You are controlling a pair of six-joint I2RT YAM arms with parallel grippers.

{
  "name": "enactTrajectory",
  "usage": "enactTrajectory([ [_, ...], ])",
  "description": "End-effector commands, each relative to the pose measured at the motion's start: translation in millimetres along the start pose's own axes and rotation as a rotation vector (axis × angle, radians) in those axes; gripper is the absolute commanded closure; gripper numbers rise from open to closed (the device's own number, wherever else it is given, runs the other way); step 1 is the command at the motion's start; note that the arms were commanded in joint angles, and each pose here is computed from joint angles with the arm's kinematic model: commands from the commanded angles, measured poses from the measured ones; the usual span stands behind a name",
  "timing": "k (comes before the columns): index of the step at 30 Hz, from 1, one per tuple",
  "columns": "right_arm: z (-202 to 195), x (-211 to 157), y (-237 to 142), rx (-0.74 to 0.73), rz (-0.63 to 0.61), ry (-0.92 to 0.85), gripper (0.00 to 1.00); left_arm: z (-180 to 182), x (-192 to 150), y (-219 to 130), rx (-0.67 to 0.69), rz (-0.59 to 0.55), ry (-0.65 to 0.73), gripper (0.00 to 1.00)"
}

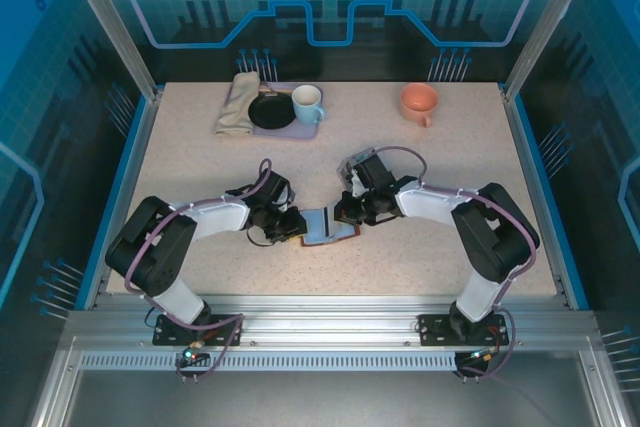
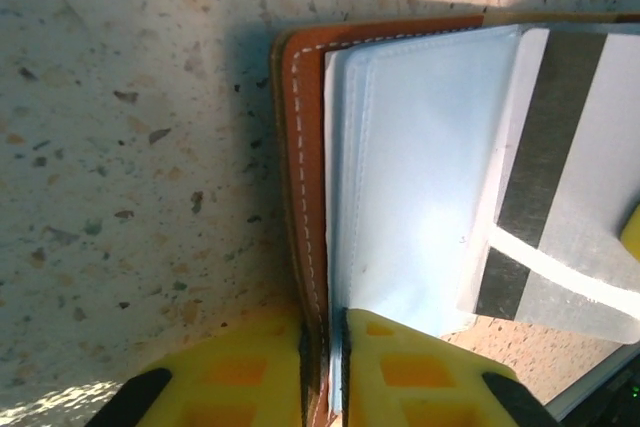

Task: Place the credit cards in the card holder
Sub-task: Insert the credit card into the card slot.

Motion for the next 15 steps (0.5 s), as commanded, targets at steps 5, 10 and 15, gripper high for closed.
enactTrajectory([
  [5, -9, -7, -9, -0.053, 0.011, -0.007, 1.00, 3, 0, -5, 0.040, -0.017, -0.003, 0.90],
  [10, -10, -14, 4, -0.051, 0.039, -0.001, 1.00, 4, 0, -3, 0.039, -0.012, -0.003, 0.91],
  [15, -2, -20, 18, -0.023, 0.069, 0.000, 1.00, 3, 0, -3, 0.041, -0.012, -0.003, 0.88],
])
Point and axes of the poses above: each hand's point on the last joint's axis, 136 mm out from that joint toward the fingers, its own y axis out along the fingers, its own z axis along the line the jaws close on, x = y × z, the point moved 1 cm from there along -y, back along the fingers, and after that the axes turned 7 degrees about -y, right-handed, at the moved point
